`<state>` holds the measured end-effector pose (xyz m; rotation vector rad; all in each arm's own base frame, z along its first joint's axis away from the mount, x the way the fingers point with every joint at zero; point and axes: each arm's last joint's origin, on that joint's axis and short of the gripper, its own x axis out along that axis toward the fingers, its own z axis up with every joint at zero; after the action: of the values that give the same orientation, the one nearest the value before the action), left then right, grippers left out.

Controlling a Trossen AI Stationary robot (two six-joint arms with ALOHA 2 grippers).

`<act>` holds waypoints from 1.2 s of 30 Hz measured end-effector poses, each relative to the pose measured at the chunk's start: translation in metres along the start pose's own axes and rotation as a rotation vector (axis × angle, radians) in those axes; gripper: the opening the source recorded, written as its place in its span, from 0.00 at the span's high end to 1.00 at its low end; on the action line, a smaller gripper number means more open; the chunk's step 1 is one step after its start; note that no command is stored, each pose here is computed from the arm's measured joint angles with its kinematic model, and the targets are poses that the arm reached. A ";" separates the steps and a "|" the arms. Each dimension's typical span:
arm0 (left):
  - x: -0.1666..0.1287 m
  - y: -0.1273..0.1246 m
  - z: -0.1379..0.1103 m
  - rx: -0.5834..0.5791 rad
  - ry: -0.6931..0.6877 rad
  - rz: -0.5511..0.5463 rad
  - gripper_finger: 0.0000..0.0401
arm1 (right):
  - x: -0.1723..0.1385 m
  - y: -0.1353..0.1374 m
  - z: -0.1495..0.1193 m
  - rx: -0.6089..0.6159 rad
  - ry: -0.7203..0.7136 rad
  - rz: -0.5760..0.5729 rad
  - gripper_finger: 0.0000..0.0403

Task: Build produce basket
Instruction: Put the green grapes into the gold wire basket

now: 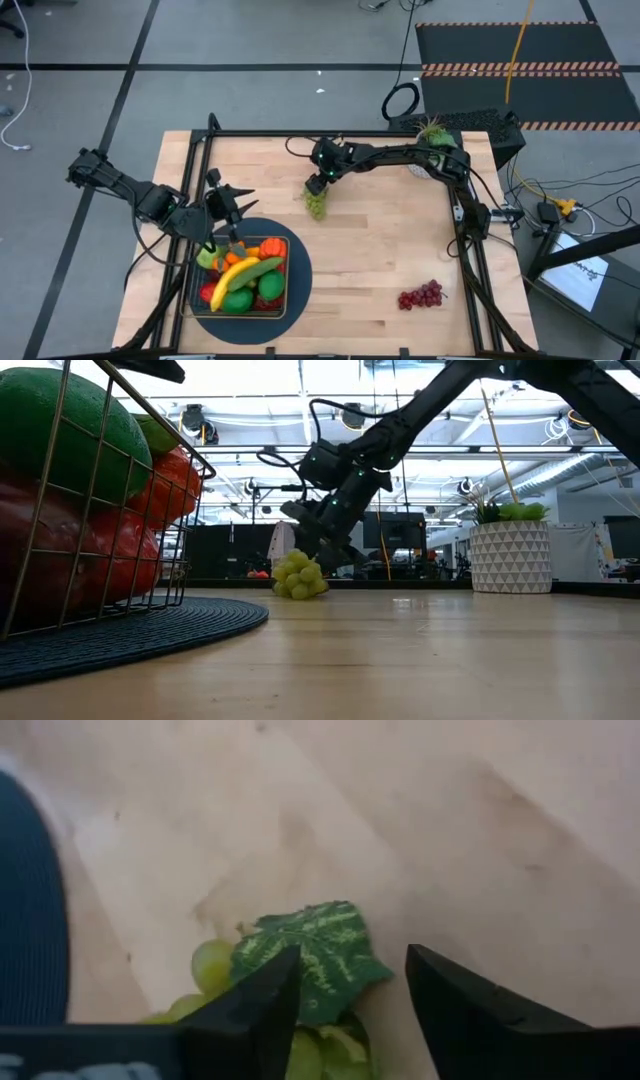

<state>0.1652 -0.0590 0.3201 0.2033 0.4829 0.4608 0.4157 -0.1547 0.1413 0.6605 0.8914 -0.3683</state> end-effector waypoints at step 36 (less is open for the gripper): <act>0.000 0.000 0.001 -0.044 -0.007 -0.006 0.70 | -0.081 0.075 -0.010 -0.376 -0.101 -0.020 0.97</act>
<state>0.1658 -0.0594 0.3210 0.1614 0.4658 0.4642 0.4037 -0.0901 0.2309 0.2847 0.8424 -0.2401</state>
